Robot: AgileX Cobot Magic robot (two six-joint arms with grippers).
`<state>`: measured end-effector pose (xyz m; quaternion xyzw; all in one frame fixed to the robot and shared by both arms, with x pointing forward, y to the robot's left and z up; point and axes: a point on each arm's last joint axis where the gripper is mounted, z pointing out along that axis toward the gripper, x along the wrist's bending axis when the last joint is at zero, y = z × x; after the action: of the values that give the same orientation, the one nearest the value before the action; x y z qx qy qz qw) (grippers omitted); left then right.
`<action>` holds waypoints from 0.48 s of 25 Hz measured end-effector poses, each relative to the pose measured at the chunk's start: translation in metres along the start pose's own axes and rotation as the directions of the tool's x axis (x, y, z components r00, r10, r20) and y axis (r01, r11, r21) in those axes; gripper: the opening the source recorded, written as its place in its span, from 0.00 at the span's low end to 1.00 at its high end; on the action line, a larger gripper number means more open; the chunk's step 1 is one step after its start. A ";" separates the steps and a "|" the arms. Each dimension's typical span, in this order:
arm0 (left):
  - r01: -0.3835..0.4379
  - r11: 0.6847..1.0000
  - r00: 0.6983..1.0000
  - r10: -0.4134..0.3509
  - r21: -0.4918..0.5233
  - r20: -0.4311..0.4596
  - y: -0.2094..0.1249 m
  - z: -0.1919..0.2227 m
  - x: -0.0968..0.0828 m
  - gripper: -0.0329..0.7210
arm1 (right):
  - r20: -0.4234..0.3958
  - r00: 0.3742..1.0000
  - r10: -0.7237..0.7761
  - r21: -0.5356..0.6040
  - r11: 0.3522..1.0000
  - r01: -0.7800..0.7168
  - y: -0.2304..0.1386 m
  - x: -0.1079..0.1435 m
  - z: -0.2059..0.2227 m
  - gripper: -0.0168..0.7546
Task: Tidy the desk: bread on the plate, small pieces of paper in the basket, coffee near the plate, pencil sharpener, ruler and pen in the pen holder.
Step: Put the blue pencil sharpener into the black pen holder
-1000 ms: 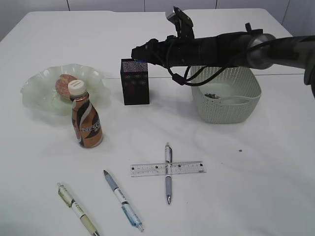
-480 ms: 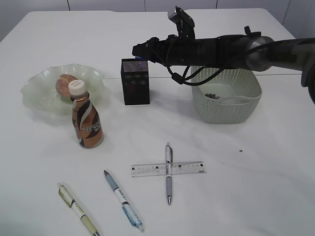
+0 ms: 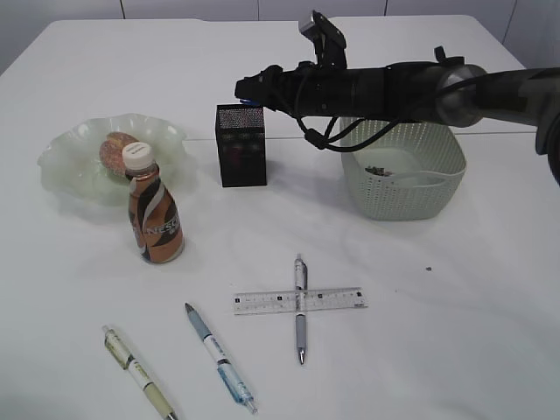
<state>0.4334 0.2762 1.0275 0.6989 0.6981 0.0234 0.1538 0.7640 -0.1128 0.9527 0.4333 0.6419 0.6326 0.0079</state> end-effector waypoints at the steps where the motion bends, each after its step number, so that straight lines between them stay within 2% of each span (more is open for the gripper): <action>1: 0.000 1.000 1.000 0.000 0.000 0.000 0.000 0.000 0.000 0.63 | 0.000 1.000 0.000 0.000 1.000 0.000 0.000 0.000 0.000 0.51; 7: 0.000 1.000 1.000 0.000 0.000 0.000 0.000 0.000 0.000 0.63 | -0.006 1.000 0.015 -0.012 1.000 -0.015 0.001 0.001 0.000 0.59; 12: 0.000 1.000 1.000 0.000 0.000 0.000 0.000 0.000 0.000 0.63 | -0.012 1.000 0.019 -0.014 1.000 -0.019 0.001 0.001 0.000 0.61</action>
<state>0.4334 0.2762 1.0275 0.6989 0.6981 0.0234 0.1538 0.7640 -0.1124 0.9544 0.4356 0.6332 0.6398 0.0012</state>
